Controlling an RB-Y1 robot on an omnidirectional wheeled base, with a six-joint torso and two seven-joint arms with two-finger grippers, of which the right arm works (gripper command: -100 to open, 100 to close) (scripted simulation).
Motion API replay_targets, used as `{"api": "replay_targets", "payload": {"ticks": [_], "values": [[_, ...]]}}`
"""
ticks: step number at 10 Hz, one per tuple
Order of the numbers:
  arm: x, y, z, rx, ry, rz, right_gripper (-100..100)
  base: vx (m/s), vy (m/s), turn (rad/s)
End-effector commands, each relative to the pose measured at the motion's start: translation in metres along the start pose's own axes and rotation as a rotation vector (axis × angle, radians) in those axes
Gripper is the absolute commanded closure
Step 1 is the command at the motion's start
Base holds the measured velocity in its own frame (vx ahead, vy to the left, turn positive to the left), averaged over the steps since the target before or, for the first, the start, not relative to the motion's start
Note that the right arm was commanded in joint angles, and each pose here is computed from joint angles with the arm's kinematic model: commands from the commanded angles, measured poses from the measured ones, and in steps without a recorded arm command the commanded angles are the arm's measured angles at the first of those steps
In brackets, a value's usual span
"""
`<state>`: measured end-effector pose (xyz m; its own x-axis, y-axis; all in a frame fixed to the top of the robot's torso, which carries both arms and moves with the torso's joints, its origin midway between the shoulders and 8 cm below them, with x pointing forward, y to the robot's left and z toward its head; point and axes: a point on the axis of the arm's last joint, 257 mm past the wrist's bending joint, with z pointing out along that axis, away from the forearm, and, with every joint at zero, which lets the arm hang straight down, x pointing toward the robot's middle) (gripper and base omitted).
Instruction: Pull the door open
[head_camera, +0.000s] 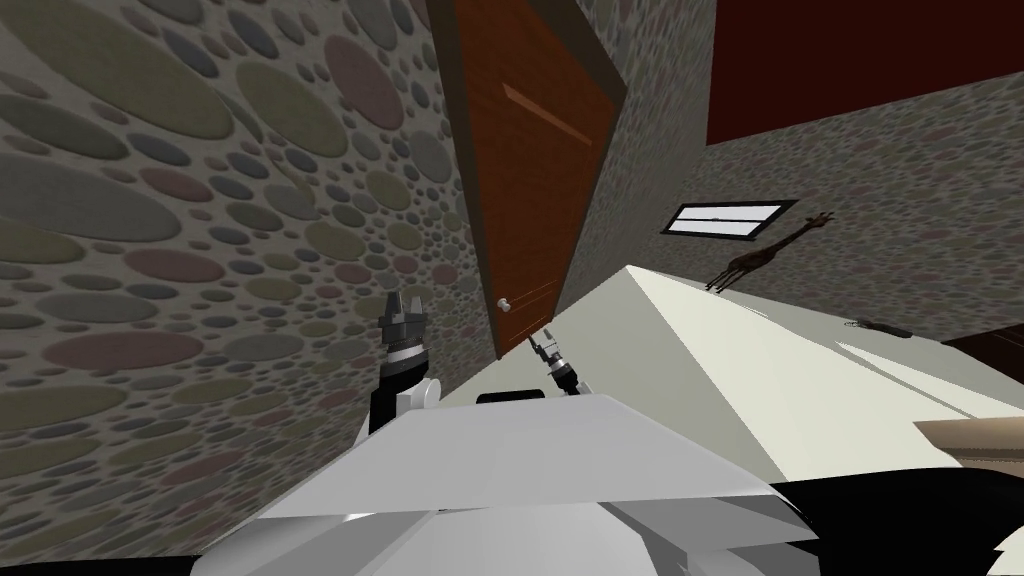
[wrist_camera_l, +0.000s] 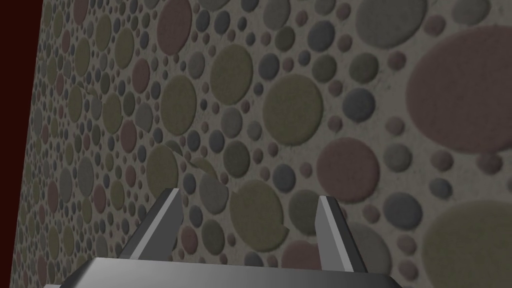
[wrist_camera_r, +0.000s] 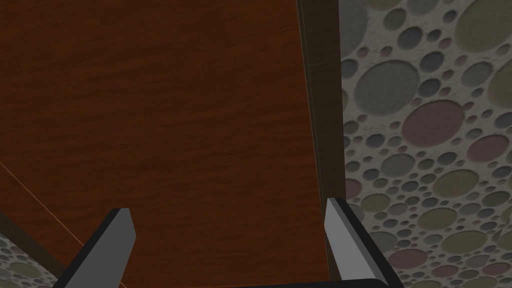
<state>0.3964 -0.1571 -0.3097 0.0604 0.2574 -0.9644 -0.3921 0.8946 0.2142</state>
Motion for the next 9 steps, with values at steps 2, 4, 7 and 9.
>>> {"api": "replay_targets", "payload": {"ticks": [2, 4, 7, 9], "values": [[0.016, 0.003, -0.0019, -0.013, 0.031, -0.039, -100, 0.061, 0.016, 0.016], [0.029, 0.007, -0.0045, -0.025, 0.057, -0.071, -100, 0.090, 0.017, 0.020], [0.052, 0.016, -0.0097, -0.051, 0.101, -0.126, -100, 0.138, -0.011, 0.031], [0.066, 0.022, -0.0131, -0.069, 0.127, -0.158, -100, 0.142, 0.015, 0.032]]}}
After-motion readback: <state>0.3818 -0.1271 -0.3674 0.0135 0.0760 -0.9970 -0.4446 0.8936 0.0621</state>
